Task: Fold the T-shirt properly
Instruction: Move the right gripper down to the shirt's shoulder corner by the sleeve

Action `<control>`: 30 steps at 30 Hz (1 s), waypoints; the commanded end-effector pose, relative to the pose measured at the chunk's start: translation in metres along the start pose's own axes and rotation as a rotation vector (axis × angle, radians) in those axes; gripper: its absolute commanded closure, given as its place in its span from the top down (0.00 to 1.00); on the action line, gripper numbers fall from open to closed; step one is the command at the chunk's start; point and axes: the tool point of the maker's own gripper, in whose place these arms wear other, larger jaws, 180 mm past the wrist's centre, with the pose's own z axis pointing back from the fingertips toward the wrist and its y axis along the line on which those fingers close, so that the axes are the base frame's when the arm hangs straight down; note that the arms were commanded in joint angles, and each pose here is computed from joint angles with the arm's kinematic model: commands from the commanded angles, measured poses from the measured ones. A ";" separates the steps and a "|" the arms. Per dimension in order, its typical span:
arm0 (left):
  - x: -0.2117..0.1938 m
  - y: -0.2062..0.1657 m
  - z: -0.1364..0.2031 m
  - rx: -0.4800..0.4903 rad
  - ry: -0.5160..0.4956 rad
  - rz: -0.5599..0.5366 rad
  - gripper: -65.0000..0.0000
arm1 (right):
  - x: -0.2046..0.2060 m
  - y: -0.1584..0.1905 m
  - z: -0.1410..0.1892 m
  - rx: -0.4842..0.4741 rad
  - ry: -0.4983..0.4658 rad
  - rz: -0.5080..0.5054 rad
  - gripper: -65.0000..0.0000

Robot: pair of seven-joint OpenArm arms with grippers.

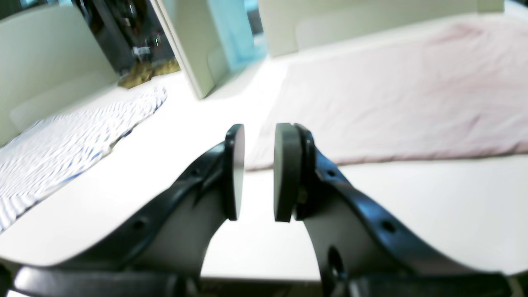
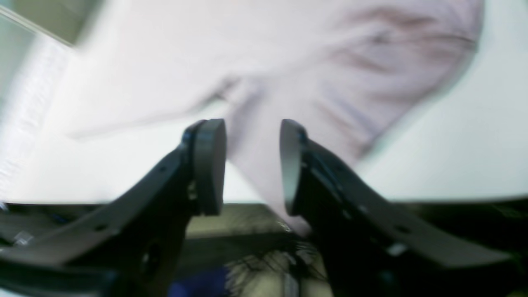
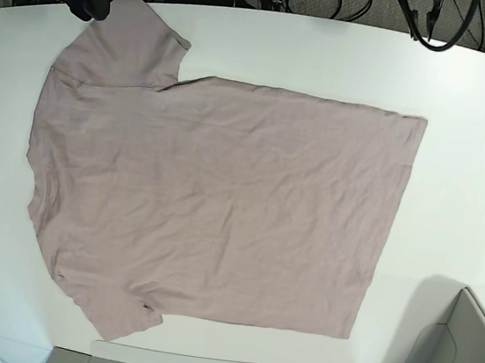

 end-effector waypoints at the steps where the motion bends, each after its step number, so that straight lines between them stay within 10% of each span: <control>1: 0.006 0.003 0.004 0.000 -0.017 -0.007 0.21 | 0.008 -0.010 0.004 -0.018 -0.010 0.018 0.37; 15: 0.003 0.001 -0.004 0.007 -0.017 -0.002 0.21 | 0.003 -0.088 -0.018 -0.336 0.164 0.100 0.37; 30: 0.003 0.002 -0.004 0.010 -0.017 -0.004 0.21 | -0.028 -0.083 -0.044 -0.420 0.266 0.077 0.37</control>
